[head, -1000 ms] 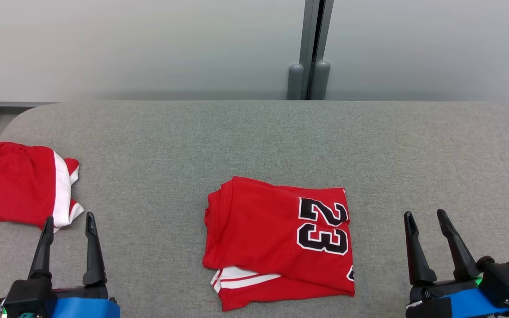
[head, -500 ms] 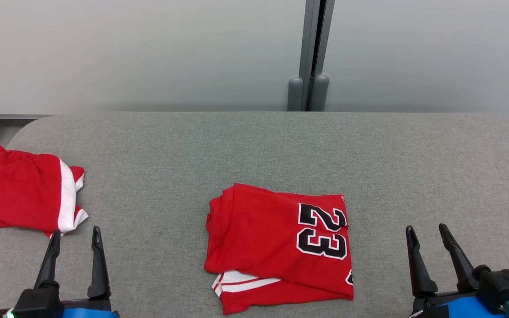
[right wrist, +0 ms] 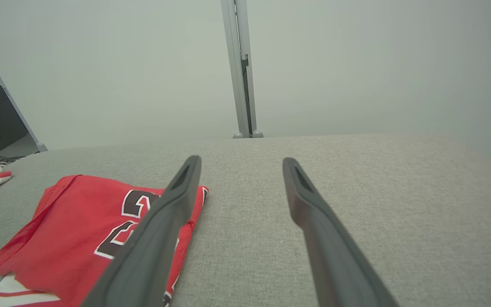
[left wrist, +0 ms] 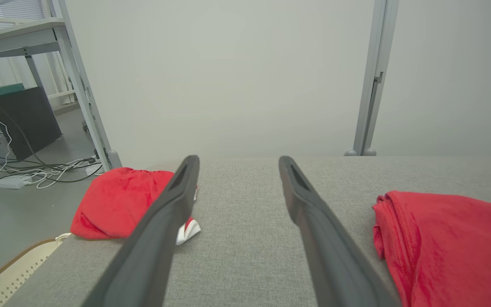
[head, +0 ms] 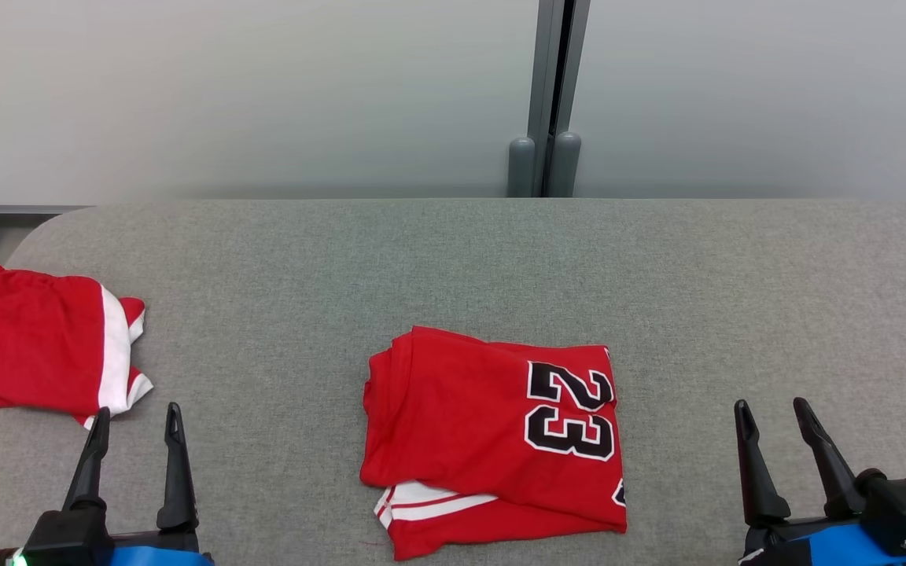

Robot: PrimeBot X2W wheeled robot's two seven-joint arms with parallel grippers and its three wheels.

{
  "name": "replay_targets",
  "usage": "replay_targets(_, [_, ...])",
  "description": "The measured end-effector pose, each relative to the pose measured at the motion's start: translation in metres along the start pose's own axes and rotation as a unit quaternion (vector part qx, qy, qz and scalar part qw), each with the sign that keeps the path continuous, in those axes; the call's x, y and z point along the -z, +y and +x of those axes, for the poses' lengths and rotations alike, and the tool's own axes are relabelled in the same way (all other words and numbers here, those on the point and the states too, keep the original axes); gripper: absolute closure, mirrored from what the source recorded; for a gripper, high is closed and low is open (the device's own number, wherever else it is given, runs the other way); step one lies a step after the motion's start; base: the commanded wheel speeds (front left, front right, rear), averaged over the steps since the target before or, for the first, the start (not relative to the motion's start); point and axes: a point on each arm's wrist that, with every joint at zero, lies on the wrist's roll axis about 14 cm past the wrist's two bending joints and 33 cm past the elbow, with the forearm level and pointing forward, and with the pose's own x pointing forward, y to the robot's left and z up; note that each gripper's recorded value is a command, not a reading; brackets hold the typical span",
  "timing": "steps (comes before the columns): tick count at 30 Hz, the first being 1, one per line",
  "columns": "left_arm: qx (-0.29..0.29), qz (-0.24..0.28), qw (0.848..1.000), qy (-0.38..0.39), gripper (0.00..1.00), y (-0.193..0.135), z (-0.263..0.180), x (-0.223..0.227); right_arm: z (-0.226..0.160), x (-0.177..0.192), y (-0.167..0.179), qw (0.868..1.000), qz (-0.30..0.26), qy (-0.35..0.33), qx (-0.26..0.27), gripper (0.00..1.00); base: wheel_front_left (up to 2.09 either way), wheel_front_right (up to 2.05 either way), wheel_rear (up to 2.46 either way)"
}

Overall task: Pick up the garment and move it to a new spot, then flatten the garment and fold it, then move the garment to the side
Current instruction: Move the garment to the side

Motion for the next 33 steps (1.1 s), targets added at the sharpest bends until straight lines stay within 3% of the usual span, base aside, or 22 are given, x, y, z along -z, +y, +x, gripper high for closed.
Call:
replay_targets(27, [-0.005,-0.001,1.0,0.008,0.0,0.002,-0.001,0.002,0.002,0.001,0.002,1.0,0.006,0.002,-0.003,0.0,0.0,0.0,0.0])
replay_targets(33, [-0.008,-0.002,1.0,0.011,0.0,0.003,0.001,0.003,0.015,0.002,0.022,0.999,-0.007,0.012,-0.034,0.0,0.0,0.0,0.0])
